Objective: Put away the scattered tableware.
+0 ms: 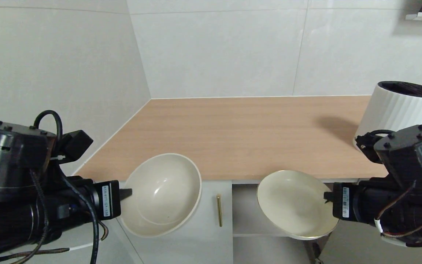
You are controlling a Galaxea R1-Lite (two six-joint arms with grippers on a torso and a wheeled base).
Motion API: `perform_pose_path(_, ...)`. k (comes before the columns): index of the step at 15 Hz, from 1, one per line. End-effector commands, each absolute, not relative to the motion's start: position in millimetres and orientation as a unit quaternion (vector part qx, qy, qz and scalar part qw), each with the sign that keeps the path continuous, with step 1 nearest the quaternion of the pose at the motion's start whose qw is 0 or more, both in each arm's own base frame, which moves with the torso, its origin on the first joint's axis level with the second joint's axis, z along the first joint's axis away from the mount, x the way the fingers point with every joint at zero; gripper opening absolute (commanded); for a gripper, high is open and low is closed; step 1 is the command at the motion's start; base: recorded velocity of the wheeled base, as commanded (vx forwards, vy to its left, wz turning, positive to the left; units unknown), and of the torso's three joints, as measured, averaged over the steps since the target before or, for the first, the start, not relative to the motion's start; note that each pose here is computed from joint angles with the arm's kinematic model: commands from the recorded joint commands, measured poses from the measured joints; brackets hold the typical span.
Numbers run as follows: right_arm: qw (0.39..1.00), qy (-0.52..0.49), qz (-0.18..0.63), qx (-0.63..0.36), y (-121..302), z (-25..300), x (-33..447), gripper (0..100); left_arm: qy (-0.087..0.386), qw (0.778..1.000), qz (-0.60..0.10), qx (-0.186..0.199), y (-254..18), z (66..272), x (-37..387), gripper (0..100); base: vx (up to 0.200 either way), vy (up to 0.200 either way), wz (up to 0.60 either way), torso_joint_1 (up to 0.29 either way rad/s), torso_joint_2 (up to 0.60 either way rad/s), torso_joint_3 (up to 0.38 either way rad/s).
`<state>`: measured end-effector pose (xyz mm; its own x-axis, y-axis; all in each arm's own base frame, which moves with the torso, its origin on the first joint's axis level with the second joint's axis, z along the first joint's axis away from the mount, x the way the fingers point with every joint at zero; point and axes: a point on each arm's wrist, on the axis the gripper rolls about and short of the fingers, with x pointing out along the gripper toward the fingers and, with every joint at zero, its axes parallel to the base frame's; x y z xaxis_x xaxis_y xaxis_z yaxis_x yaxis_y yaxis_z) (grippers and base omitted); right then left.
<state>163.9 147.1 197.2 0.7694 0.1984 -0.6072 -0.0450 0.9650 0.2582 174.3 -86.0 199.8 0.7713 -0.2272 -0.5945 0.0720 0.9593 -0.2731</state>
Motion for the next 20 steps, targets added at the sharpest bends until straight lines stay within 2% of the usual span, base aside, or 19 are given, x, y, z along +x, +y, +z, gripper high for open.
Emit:
perform_pose_path(1, 0.93, 0.347, 0.065, 0.102, 149.9, 188.0, 162.5, 0, 0.334, 0.932, -0.083, -0.115, -87.8, 197.2, 174.1, 0, 0.0, 0.0, 0.0, -0.188, 0.49, 0.295)
perform_pose_path(8, 0.917, 0.388, 0.057, 0.068, 160.9, 162.2, 168.7, 0, 0.36, 0.924, -0.086, -0.1, -95.5, 184.8, 179.2, 0, 0.0, 0.0, 0.0, -0.163, 0.48, 0.314)
perform_pose_path(11, 0.916, 0.392, 0.055, 0.064, 162.0, 158.9, 169.7, 0, 0.354, 0.926, -0.087, -0.102, -97.1, 180.3, 182.1, 0, 0.0, 0.0, 0.0, -0.126, 0.46, 0.333)
perform_pose_path(17, 0.912, 0.404, 0.049, 0.054, 165.5, 150.2, 173.7, 0, 0.357, 0.925, -0.086, -0.101, -98.2, 177.2, 184.1, 0, 0.0, 0.0, 0.0, -0.066, 0.45, 0.369)
perform_pose_path(20, 0.911, 0.407, 0.046, 0.05, 167.1, 147.0, 175.2, 0, 0.357, 0.925, -0.087, -0.101, -98.3, 177.6, 184.2, 0, 0.0, 0.0, 0.0, -0.012, 0.15, 0.131)
